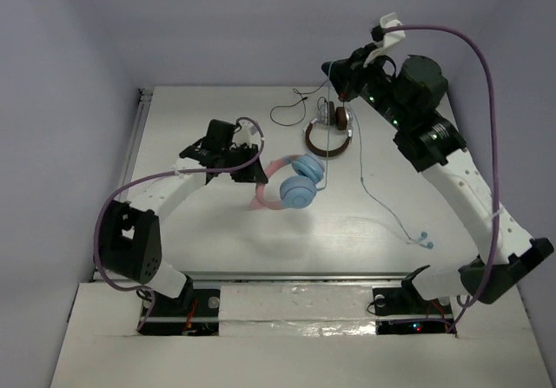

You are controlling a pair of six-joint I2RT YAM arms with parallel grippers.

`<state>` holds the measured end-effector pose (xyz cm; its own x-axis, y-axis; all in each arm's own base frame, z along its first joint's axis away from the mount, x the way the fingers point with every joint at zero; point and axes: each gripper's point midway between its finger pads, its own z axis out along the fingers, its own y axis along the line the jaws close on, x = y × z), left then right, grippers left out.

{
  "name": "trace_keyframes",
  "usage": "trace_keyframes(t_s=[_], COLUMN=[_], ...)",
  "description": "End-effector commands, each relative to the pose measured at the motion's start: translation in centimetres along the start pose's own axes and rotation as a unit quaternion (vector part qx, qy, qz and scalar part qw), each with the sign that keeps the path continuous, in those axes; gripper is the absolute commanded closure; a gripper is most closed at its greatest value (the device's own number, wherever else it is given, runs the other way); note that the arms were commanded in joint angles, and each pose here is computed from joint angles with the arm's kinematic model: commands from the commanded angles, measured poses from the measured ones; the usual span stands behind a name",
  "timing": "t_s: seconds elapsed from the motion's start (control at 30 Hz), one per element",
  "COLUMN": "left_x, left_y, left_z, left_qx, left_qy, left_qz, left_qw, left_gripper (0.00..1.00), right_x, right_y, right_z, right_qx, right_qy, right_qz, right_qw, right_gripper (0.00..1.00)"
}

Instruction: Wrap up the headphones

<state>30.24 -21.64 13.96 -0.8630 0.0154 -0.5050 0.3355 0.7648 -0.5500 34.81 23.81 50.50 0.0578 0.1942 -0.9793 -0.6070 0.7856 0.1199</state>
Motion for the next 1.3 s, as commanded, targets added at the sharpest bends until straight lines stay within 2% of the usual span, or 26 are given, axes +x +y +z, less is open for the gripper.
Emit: trace_keyframes(t_s=[0.0, 0.23, 0.33, 0.57, 0.8, 1.03, 1.27], left_x=[0.0, 3.6, 2.9, 2.4, -0.1, -2.8, -4.9], left_y=[-3.7, -7.8, -9.0, -12.3, -16.1, -18.9, -18.9], left_z=[1.1, 3.2, 2.7, 0.8, -2.5, -5.5, -8.4], left_qx=[0.071, 0.131, 0.154, 0.224, 0.279, 0.306, 0.301], left_qy=[0.007, 0.070, 0.060, 0.051, -0.002, -0.067, -0.126], left_qz=[0.056, 0.107, 0.112, 0.123, 0.140, 0.152, 0.146], left_qw=[0.996, 0.983, 0.980, 0.965, 0.950, 0.937, 0.934], left_gripper=[1.00, 1.00, 1.00, 1.00, 1.00, 1.00, 1.00], right_x=[1.5, 6.5, 8.4, 13.7, 17.5, 18.9, 19.4], right_y=[0.1, -0.6, -1.2, -4.9, -5.7, -5.0, -5.2], right_z=[1.8, 4.7, 5.2, 6.4, 6.1, 4.6, 2.9], right_qx=[-0.012, -0.012, -0.001, 0.087, 0.108, 0.096, 0.096], right_qy=[0.029, 0.087, 0.102, 0.152, 0.184, 0.199, 0.192], right_qz=[-0.016, -0.013, -0.008, -0.019, 0.000, 0.027, 0.057], right_qw=[0.999, 0.996, 0.995, 0.984, 0.977, 0.975, 0.975], right_gripper=[1.00, 1.00, 1.00, 1.00, 1.00, 1.00, 1.00])
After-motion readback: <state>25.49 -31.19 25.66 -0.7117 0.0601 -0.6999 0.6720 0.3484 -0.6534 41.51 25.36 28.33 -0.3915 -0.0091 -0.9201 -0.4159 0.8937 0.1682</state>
